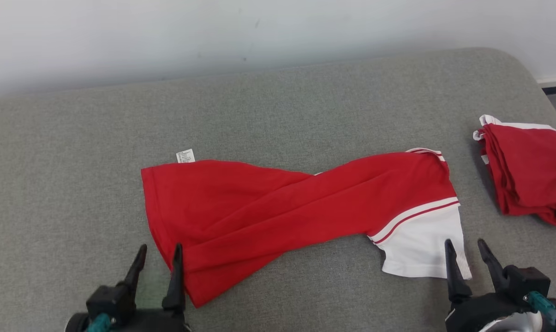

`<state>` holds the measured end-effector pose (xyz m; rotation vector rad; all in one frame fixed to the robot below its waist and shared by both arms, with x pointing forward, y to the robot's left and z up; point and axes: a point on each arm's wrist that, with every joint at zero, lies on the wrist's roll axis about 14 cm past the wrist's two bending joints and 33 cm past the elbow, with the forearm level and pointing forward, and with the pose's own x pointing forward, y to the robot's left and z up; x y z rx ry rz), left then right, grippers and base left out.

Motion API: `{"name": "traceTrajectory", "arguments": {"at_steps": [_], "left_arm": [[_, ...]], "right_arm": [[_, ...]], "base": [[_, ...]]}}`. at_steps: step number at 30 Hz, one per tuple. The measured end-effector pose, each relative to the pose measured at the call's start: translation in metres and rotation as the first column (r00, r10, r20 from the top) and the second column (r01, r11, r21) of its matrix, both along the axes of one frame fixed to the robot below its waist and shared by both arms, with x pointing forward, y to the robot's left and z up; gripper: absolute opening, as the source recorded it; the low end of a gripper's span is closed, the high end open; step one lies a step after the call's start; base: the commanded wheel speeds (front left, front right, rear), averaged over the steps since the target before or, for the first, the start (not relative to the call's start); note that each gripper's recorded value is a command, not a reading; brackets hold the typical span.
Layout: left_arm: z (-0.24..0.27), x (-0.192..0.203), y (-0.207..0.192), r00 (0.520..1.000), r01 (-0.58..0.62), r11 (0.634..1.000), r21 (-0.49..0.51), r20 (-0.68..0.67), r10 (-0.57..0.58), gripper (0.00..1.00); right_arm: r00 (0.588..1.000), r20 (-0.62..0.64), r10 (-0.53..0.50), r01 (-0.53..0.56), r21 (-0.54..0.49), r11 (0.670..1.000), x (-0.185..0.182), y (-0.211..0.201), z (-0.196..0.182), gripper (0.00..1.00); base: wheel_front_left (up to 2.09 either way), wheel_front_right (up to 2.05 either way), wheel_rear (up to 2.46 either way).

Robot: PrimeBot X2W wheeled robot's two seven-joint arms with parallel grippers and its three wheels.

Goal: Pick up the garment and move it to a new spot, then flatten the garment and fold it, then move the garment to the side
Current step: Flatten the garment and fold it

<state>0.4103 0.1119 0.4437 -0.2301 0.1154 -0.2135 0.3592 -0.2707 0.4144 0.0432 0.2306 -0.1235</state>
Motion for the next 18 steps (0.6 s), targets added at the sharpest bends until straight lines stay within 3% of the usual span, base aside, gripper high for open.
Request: {"name": "traceTrajectory", "arguments": {"at_steps": [6,11,16,17,18], "left_arm": [[-0.011,0.041,0.007,0.999,-0.017,0.999,0.048,-0.033,0.019,1.00],[-0.032,0.073,0.012,0.993,0.007,0.989,0.148,-0.115,0.010,1.00],[-0.046,0.087,0.009,0.982,0.028,0.982,0.186,-0.189,0.008,1.00],[-0.050,0.089,0.007,0.977,0.037,0.982,0.187,-0.214,0.004,0.44],[-0.053,0.092,0.005,0.974,0.047,0.981,0.187,-0.227,-0.004,0.17]], "right_arm": [[0.997,0.066,0.040,-0.039,-0.010,0.999,0.022,0.014,0.018,1.00],[0.995,0.087,0.043,-0.042,-0.009,0.999,0.032,0.017,0.022,1.00],[0.995,0.096,0.028,-0.028,-0.010,1.000,0.034,0.014,0.024,1.00],[0.995,0.098,0.023,-0.023,-0.009,1.000,0.035,0.013,0.024,1.00],[0.995,0.100,0.018,-0.017,-0.010,1.000,0.035,0.011,0.024,1.00]], "base": [[0.00,0.00,0.00],[0.00,0.00,0.00],[0.00,0.00,0.00],[0.00,0.00,0.00],[0.00,0.00,0.00]]}}
